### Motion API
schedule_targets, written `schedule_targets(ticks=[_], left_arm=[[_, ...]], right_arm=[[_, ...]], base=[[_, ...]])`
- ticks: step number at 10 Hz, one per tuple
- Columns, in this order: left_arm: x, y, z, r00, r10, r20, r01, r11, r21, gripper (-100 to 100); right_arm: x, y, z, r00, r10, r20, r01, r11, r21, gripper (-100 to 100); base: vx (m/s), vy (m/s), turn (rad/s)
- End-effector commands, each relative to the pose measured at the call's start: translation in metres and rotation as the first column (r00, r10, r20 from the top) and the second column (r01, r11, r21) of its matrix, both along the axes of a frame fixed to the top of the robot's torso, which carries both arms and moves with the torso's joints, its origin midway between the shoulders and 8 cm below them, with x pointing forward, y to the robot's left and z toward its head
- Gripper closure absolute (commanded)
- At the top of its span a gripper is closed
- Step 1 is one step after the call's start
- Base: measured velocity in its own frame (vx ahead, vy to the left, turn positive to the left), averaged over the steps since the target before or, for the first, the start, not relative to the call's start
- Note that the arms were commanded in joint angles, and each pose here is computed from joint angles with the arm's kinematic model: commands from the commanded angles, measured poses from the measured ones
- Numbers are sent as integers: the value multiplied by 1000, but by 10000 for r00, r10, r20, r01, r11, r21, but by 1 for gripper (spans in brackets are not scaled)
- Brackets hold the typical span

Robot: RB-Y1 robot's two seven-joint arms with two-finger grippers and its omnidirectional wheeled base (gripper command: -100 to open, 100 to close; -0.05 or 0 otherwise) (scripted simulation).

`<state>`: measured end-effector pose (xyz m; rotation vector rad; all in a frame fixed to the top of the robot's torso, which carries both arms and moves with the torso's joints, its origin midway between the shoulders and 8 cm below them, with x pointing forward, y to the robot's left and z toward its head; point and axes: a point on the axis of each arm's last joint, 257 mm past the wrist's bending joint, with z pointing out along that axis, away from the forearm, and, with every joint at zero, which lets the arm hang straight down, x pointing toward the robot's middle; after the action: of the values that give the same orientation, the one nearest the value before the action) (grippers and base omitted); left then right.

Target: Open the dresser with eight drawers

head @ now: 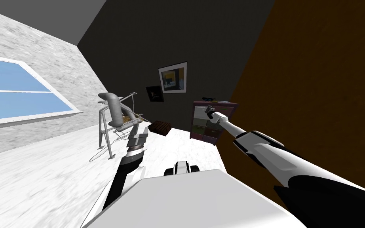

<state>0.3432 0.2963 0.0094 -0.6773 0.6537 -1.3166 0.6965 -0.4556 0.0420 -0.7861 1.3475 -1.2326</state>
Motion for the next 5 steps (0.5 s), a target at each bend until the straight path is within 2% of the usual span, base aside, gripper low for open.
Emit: schedule_targets(ticks=[1,5], left_arm=[[0,0,0,10000,0,0,0,10000,0,0],[0,0,0,10000,0,0,0,10000,0,0]], right_arm=[[0,0,-1,10000,-2,-13,2,10000,0,0],[0,0,-2,10000,-5,-22,5,10000,0,0]], base=[[0,0,0],[0,0,0]])
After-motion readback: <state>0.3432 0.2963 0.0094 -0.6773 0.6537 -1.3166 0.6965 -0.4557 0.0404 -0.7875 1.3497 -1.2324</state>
